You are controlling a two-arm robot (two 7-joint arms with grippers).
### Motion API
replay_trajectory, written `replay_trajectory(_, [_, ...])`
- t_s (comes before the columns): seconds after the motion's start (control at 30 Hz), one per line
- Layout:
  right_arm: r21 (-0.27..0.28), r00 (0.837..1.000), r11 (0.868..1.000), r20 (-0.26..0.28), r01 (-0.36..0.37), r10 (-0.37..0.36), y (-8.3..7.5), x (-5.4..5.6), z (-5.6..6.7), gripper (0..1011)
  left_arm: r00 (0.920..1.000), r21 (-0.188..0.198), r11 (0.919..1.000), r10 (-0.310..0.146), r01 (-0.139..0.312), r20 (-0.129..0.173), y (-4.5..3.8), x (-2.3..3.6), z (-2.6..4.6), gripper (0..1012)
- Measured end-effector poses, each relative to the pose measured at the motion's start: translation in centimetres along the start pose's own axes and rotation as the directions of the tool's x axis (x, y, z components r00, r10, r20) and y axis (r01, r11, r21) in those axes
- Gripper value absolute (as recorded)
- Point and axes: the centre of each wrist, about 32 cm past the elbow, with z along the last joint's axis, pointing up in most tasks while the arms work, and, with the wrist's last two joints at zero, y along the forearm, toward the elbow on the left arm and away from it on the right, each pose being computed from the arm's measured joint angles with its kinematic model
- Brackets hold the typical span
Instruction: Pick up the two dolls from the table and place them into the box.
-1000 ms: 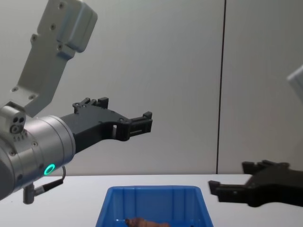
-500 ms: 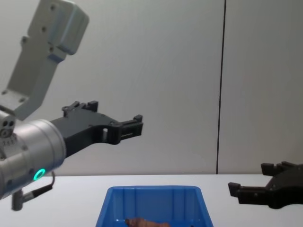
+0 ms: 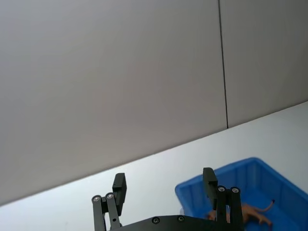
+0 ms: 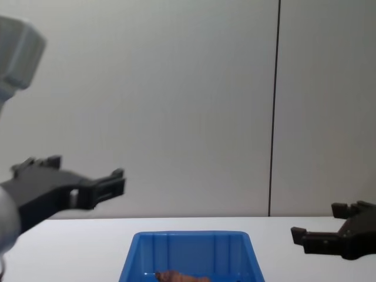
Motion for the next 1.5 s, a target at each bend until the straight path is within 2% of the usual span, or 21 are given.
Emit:
replay_trajectory(0.03, [0.0,1.0,1.0,0.0,0.001,-0.001,0.0,0.0,0.0,1001,1.0,0.005,1.0,0.007,-0.007,-0.001,0.27,0.01,-0.1,1004])
replay_trajectory(0.07, [0.0,1.0,1.0,0.0,0.0,0.0,0.0,0.0,0.0,1001,0.9997,0.019,0.9996,0.022,-0.022,-0.01,0.92,0.05,-0.35,1004])
replay_trajectory(0.17, [-0.001,1.0,1.0,0.001,0.001,-0.001,-0.1,0.1,0.0,1001,0.999,0.039,0.9986,0.038,-0.037,-0.022,1.71,0.11,-0.7,1004])
replay_trajectory(0.27, [-0.001,1.0,1.0,0.001,0.002,-0.002,-0.1,0.1,0.0,1001,0.9973,0.072,0.9957,0.061,-0.058,-0.042,2.88,0.2,-1.29,1004])
replay_trajectory(0.43, [-0.001,1.0,1.0,0.001,0.002,-0.002,-0.1,0.1,0.0,1001,0.9955,0.116,0.9914,0.069,-0.061,-0.065,4.08,0.41,-2.14,1004])
replay_trajectory(0.57, [-0.001,1.0,1.0,0.001,0.002,-0.002,-0.1,0.1,-0.1,1001,0.9946,0.139,0.9888,0.066,-0.055,-0.081,4.63,0.59,-2.71,1004])
replay_trajectory(0.7, [-0.001,1.0,1.0,0.001,0.003,-0.003,-0.1,0.1,-0.1,1001,0.993,0.172,0.9843,0.057,-0.039,-0.103,5.16,0.97,-3.76,1004])
replay_trajectory(0.73, [-0.001,1.0,1.0,0.001,0.003,-0.003,-0.1,0.1,-0.1,1001,0.993,0.172,0.9843,0.057,-0.039,-0.103,5.16,0.97,-3.76,1004])
replay_trajectory(0.9, [-0.001,1.0,1.0,0.001,0.003,-0.003,-0.2,0.2,-0.1,1001,0.9908,0.211,0.9772,0.052,-0.025,-0.125,5.49,1.57,-5.22,1004])
replay_trajectory(1.1, [-0.002,1.0,1.0,0.002,0.003,-0.003,-0.2,0.2,-0.1,1001,0.9902,0.247,0.969,0.049,-0.016,-0.131,5.43,2.61,-6.99,1003])
replay_trajectory(1.2, [-0.002,1.0,1.0,0.002,0.003,-0.003,-0.2,0.2,-0.1,1001,0.9904,0.256,0.9666,0.047,-0.013,-0.13,5.27,3.13,-7.62,1004])
replay_trajectory(1.23, [-0.002,1.0,1.0,0.002,0.003,-0.003,-0.2,0.2,-0.1,1001,0.9904,0.256,0.9666,0.047,-0.013,-0.13,5.27,3.13,-7.62,1004])
replay_trajectory(1.33, [-0.002,1.0,1.0,0.002,0.003,-0.003,-0.2,0.2,-0.1,1001,0.991,0.268,0.9634,0.045,-0.01,-0.126,5.07,3.76,-8.38,1004])
replay_trajectory(1.5, [-0.002,1.0,1.0,0.002,0.003,-0.003,-0.2,0.2,-0.1,1001,0.9921,0.28,0.9601,0.039,-0.005,-0.119,4.68,4.56,-9.15,1004])
